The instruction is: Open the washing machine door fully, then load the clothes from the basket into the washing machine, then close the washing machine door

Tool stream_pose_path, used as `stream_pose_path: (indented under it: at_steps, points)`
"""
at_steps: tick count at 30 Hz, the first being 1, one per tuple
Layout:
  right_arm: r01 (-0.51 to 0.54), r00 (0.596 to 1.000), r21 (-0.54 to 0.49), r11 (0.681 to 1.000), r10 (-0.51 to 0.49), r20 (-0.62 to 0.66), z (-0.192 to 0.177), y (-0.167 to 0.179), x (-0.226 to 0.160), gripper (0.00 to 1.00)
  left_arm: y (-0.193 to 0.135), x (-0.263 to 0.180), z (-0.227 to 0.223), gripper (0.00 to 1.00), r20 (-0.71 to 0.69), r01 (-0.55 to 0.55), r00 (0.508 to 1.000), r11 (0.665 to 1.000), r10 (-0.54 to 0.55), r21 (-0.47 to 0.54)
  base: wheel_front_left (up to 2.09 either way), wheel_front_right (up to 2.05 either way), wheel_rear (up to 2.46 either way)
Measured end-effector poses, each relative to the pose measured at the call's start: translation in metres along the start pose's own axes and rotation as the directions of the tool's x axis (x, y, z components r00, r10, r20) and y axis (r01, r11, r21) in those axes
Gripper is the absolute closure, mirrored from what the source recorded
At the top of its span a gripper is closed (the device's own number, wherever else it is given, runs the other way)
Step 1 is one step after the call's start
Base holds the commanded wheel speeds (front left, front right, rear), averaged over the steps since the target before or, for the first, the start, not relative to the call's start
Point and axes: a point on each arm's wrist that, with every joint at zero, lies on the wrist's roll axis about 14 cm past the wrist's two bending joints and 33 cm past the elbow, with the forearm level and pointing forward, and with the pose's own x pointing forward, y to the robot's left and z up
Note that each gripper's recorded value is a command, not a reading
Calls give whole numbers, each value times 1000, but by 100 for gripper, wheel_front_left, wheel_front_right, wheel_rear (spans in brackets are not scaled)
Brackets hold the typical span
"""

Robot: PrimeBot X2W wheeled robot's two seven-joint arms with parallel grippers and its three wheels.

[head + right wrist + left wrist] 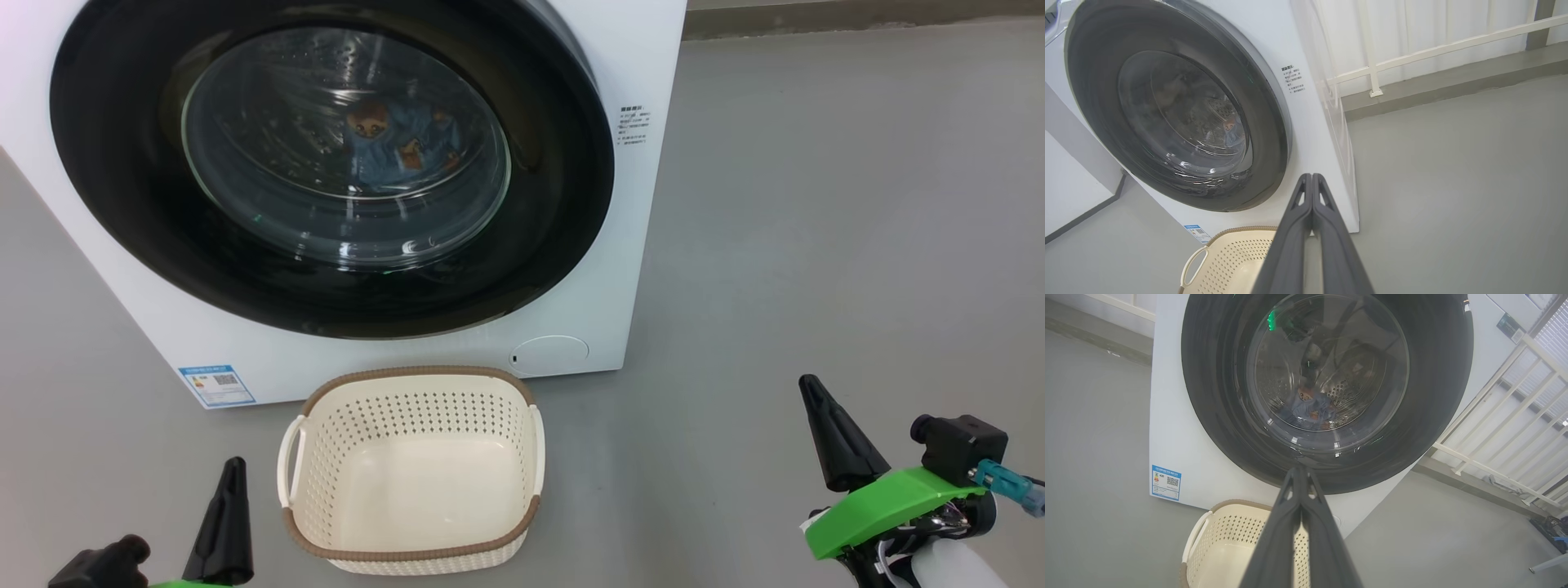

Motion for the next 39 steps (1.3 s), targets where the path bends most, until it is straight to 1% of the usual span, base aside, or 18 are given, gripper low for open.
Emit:
stream_pose_path:
  at_steps: [12, 15, 19, 26, 30, 34, 39]
  points:
    - [31, 999, 126, 992, -32, 7, 3, -3, 3, 100, 8, -1, 2, 100, -2, -39, 999, 994, 40, -102, 0, 0, 0]
    - [41, 999, 173, 984, -43, 9, 4, -4, 4, 100, 10, -2, 2, 100, -8, -50, 999, 989, 50, -139, 0, 0, 0]
    - [53, 998, 202, 978, -56, 10, 6, -7, 4, 100, 11, -2, 1, 100, -14, -61, 998, 983, 59, -174, 0, 0, 0]
    - [60, 998, 272, 960, -64, 6, 6, -7, 6, 100, 12, -3, 1, 100, -15, -72, 997, 967, 71, -245, 0, 0, 0]
    - [71, 997, 326, 943, -79, 10, 8, -9, 7, 100, 15, -3, 3, 100, -15, -80, 997, 957, 79, -277, 0, 0, 0]
    - [71, 997, 355, 932, -79, 8, 8, -7, 7, 100, 16, -4, 2, 100, -22, -88, 996, 946, 86, -311, 0, 0, 0]
    - [81, 996, 406, 910, -92, 8, 9, -10, 7, 100, 18, -4, 3, 100, -22, -97, 995, 930, 96, -356, 0, 0, 0]
